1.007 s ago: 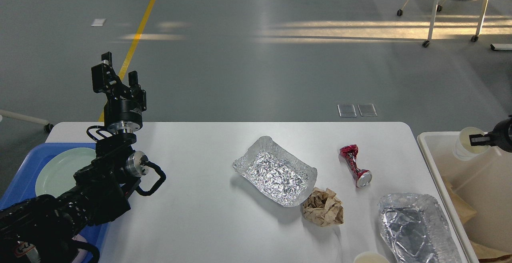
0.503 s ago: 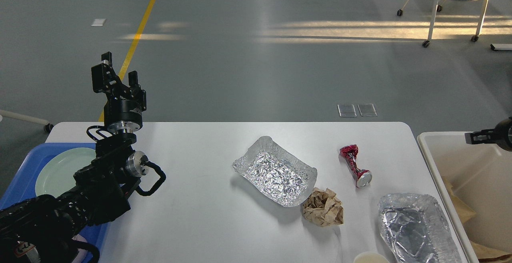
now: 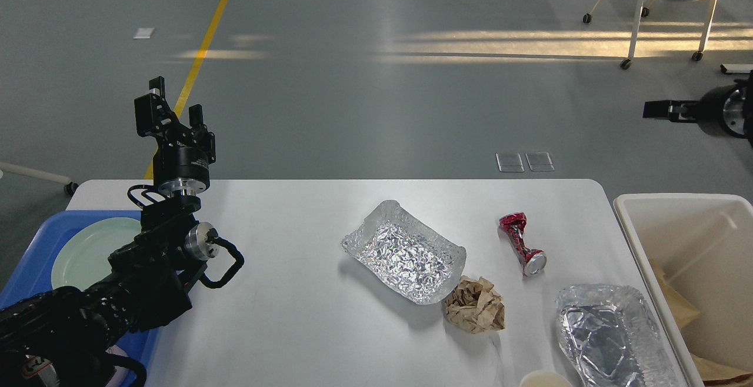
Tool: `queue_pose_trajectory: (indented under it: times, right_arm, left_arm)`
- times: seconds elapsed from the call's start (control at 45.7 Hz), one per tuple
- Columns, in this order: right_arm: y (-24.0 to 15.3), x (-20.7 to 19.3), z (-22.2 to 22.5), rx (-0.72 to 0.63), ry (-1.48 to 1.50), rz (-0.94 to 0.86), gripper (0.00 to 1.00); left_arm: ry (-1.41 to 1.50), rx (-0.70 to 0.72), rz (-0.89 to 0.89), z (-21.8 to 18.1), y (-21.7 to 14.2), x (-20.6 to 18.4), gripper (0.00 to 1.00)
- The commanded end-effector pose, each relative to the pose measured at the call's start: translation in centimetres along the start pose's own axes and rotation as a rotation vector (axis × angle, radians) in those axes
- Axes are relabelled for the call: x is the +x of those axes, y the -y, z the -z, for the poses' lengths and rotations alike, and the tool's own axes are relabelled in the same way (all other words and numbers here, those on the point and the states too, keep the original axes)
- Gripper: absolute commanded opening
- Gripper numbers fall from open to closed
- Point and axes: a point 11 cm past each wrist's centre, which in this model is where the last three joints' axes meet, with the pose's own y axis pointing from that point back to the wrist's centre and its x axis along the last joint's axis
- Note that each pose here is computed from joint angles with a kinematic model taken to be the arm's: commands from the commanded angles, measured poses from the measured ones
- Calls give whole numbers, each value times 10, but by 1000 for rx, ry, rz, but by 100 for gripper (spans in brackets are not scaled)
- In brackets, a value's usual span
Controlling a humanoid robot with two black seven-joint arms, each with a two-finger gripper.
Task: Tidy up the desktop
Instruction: 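Raise the empty right gripper away from the bin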
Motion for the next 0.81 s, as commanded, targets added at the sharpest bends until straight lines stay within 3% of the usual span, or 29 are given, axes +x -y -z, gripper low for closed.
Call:
queue_pose_trajectory:
  times: [0.0,0.241,0.788]
  right_arm:
    - [-24,35,44,107,59,42,100]
    - [-81,77,124,323,120,183,100]
    - [-247,163,262,639,-77,-19,100]
  left_arm:
    - [0,0,-1,0,0,0,96]
    - [0,0,-1,0,0,0,96]
    - [0,0,-1,0,0,0,96]
